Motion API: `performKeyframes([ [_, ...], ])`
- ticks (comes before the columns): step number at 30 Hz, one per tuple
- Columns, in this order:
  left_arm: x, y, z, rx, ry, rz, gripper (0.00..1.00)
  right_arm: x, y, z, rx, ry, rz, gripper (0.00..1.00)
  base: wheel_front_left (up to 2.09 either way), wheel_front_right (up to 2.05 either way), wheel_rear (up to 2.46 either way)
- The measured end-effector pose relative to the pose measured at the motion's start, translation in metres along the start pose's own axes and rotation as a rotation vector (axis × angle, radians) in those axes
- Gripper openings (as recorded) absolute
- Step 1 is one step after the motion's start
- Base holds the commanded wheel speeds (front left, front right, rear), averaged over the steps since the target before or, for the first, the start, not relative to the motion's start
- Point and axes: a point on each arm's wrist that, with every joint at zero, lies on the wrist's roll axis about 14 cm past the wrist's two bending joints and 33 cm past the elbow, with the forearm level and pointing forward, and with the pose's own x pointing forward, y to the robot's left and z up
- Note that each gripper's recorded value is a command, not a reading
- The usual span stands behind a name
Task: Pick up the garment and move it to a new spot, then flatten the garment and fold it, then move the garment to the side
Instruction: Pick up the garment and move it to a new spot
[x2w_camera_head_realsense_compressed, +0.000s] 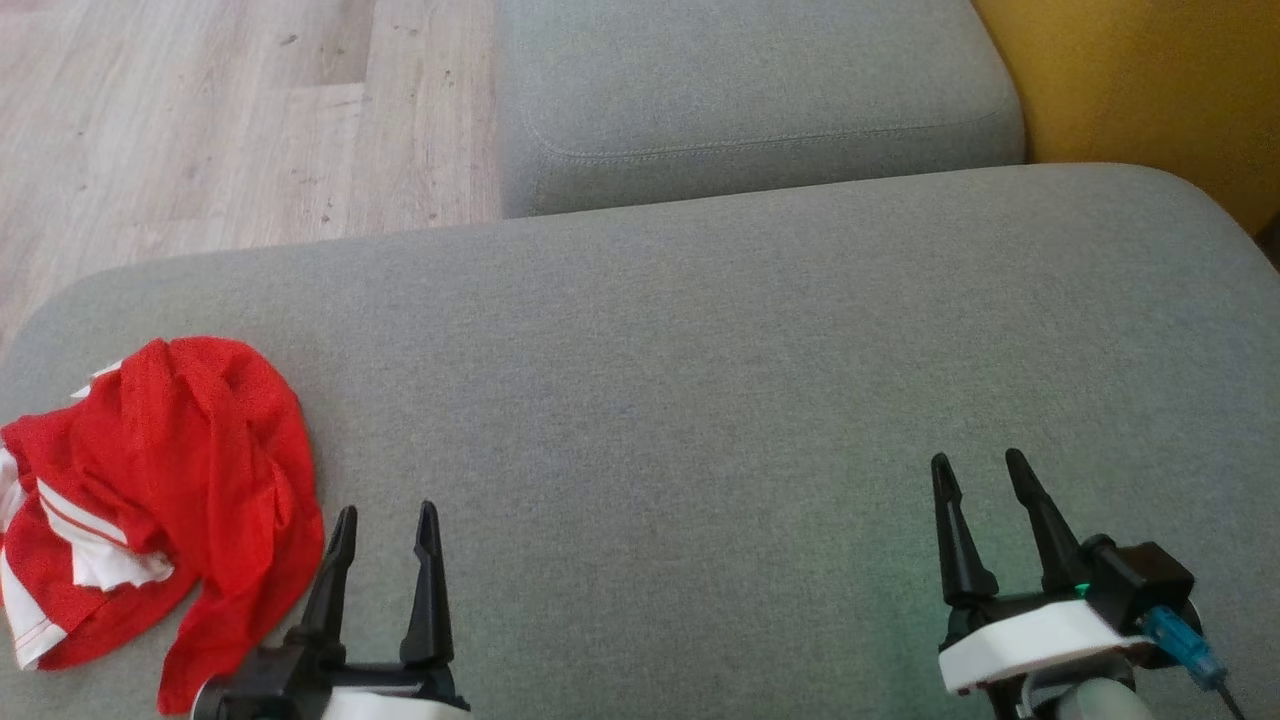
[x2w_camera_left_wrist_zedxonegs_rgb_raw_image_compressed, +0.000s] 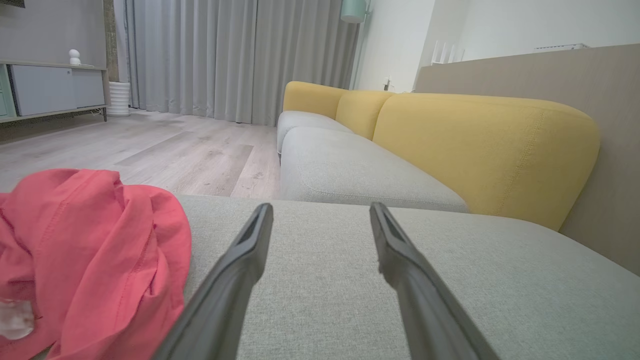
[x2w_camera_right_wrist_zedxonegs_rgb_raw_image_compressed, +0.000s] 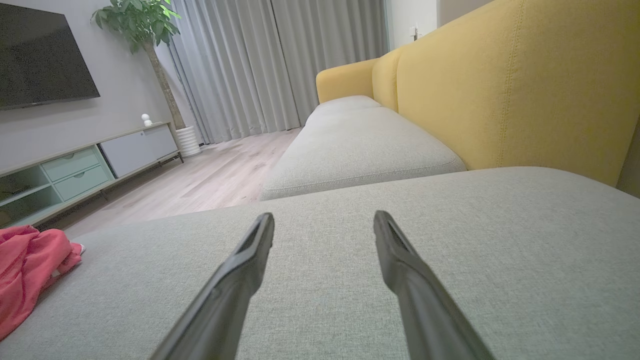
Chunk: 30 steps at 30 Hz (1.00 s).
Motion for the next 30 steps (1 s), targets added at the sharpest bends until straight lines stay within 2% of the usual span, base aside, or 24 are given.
performKeyframes([
  [13,-0.008,0.011,0.006,-0.010,-0.021,0.042,1.00,0.006,0.013,0.001,0.004,-0.003,0.043,1.00,0.00,0.00,0.00],
  [30,-0.065,0.080,0.021,0.024,-0.080,0.303,1.00,0.028,0.096,-0.007,-0.013,0.027,0.306,1.00,0.00,0.00,0.00],
])
